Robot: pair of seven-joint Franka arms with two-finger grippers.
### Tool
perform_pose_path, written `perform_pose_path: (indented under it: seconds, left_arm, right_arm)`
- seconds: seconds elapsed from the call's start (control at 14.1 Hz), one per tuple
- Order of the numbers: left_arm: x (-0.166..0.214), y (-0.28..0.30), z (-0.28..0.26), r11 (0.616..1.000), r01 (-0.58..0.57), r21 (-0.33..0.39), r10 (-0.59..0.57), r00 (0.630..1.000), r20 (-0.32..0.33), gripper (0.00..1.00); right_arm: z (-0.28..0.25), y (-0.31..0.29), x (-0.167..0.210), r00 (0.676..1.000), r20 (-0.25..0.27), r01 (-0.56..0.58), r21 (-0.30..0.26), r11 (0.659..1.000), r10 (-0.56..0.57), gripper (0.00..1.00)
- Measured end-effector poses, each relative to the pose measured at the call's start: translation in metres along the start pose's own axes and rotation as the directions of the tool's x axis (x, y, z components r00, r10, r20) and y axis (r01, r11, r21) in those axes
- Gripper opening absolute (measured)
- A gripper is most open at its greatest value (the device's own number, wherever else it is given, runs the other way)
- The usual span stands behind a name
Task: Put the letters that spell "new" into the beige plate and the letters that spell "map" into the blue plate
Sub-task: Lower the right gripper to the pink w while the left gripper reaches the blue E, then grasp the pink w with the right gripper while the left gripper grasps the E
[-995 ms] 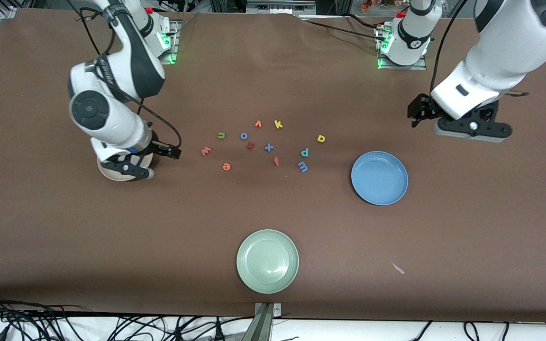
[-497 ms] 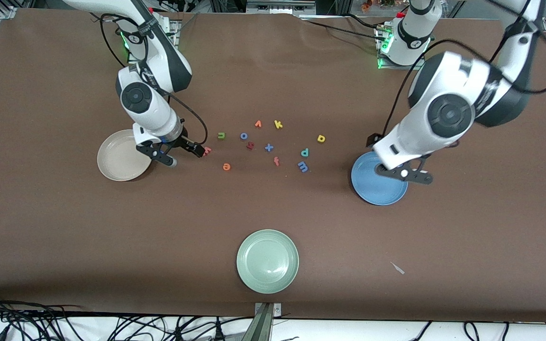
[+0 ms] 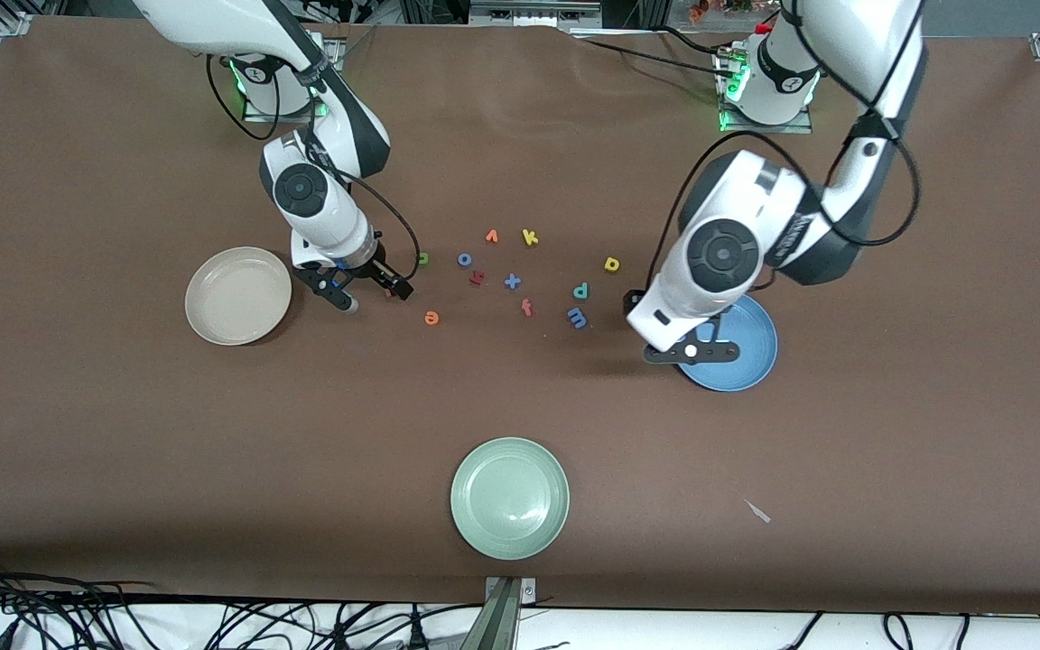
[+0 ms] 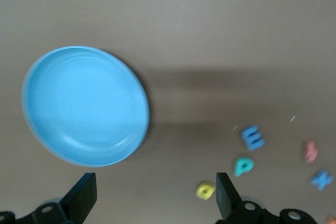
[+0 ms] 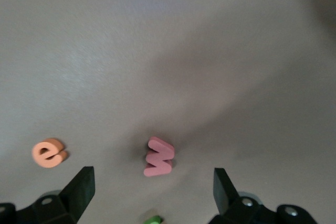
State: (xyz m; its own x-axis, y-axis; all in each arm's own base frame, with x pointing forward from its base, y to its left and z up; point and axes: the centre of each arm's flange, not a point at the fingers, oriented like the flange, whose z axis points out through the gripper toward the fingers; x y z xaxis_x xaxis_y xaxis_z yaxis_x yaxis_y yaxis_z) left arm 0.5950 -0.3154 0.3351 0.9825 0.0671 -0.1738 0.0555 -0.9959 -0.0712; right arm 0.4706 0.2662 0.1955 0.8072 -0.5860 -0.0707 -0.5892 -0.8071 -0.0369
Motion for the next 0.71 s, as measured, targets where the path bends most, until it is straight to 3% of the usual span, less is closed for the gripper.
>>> perform_pose_path:
  seconds: [0.28,0.43,0.71]
  left_arm:
    - [-0.001,0.051,0.059,0.98,0.19,-0.058,-0.191,0.981,-0.014,1.0]
    - [-0.002,0.063,0.079,0.952,0.295,-0.085,-0.293,0.956,0.027,1.0]
    - [-0.015,0.089,0.106,0.918,0.38,-0.117,-0.371,0.924,0.092,1.0]
  right_arm:
    - [0.017,0.001,-0.002,1.0,0.012,-0.006,-0.008,1.0,0.006,1.0]
    - [0.019,0.001,-0.001,1.0,0.013,-0.008,-0.009,1.0,0.008,1.0]
    - [0.019,0.001,0.0,1.0,0.012,-0.008,-0.007,1.0,0.009,0.96]
